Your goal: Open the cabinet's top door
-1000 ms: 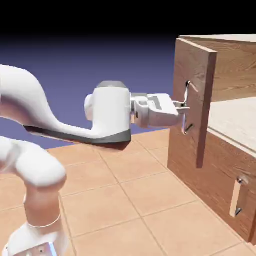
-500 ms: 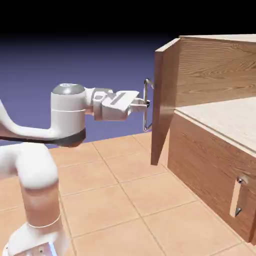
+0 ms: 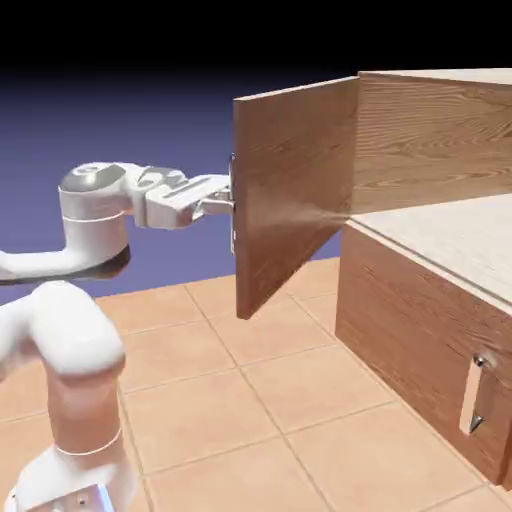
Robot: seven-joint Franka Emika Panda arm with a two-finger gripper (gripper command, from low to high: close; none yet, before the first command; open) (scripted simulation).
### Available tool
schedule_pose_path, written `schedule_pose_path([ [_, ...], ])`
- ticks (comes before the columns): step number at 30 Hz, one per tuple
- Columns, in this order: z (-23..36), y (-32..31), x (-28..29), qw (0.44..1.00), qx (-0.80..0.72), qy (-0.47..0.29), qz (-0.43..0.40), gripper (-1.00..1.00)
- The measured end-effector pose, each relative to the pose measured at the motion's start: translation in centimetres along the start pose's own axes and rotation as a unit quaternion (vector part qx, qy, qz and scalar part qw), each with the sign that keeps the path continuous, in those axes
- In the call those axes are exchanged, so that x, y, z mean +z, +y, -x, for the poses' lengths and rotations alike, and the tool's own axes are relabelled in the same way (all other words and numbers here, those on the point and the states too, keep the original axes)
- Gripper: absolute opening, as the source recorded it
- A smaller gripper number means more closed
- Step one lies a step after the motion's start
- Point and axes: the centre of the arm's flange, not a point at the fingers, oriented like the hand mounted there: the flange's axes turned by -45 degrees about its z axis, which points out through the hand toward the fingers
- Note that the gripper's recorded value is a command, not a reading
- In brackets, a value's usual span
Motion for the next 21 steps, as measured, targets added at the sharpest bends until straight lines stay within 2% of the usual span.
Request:
schedule_pose_path([
  [9, 0.0, -2.8, -7.4, 0.997, 0.000, 0.000, 0.075, -1.00],
  [21, 0.0, -9.7, -18.4, 0.980, 0.000, 0.000, 0.199, -1.00],
])
